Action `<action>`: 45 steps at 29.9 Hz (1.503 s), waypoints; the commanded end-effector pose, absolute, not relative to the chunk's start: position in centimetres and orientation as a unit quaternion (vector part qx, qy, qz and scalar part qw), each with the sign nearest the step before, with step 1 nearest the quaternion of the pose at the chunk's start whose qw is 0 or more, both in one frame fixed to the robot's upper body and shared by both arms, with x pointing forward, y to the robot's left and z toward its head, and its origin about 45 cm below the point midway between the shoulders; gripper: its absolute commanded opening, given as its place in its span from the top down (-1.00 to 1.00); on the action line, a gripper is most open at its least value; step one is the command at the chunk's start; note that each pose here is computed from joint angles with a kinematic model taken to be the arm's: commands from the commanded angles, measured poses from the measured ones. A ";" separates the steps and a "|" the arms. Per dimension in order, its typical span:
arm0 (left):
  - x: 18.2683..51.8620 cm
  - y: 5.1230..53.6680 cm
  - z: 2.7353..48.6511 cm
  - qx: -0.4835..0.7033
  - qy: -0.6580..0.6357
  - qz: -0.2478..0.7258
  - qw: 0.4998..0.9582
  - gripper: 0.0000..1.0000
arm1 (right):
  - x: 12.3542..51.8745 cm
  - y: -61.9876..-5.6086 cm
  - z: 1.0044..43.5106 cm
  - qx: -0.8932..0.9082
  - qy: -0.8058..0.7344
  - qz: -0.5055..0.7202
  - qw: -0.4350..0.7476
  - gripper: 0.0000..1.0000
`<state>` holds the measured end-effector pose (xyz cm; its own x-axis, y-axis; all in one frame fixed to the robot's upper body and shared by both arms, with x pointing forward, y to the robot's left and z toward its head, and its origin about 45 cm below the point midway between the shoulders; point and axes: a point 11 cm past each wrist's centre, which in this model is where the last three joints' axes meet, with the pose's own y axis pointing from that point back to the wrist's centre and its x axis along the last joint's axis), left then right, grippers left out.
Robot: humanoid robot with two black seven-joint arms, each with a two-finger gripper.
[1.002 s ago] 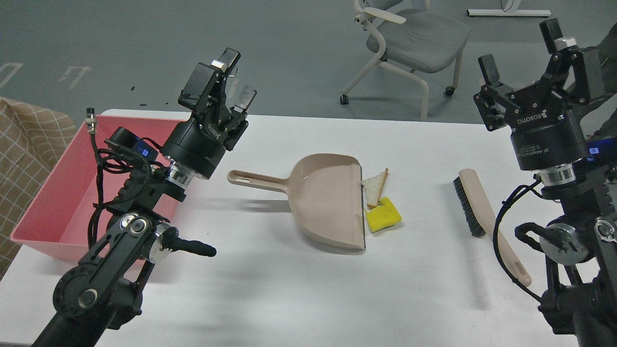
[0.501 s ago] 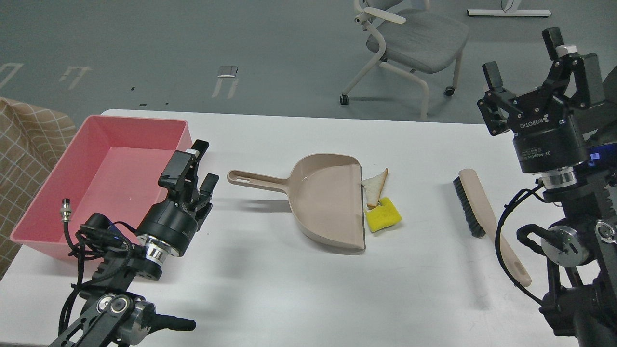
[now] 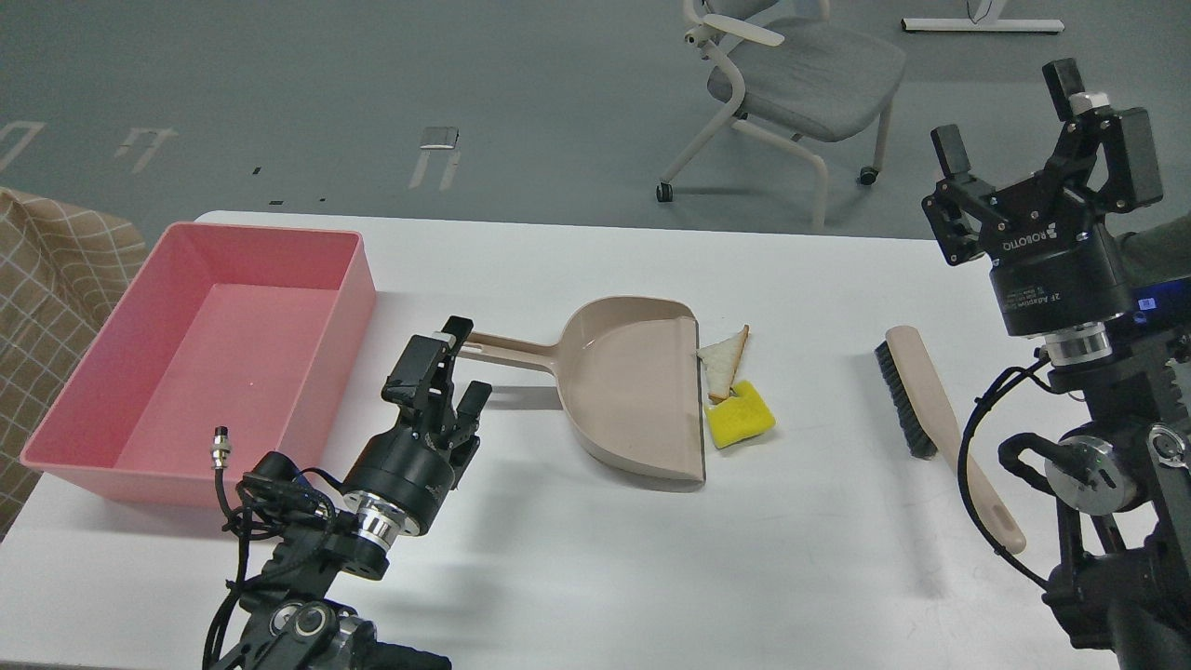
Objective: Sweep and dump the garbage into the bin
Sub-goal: 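Lower the left gripper toward the dustpan handle, then close the left gripper on the beige dustpan handle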
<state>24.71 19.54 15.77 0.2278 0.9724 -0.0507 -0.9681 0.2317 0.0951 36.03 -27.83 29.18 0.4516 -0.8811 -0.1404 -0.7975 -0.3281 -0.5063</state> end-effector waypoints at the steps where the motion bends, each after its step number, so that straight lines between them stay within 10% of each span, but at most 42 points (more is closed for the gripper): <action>1: 25.0 19.9 14.7 0.051 0.031 0.628 0.776 -0.98 | 36.1 -27.8 29.2 -0.811 0.517 -0.080 0.261 -1.00; 45: 31.0 19.7 10.0 0.177 -0.067 0.624 0.758 -0.97 | 36.0 -29.7 29.0 -0.802 0.536 -0.085 0.251 -1.00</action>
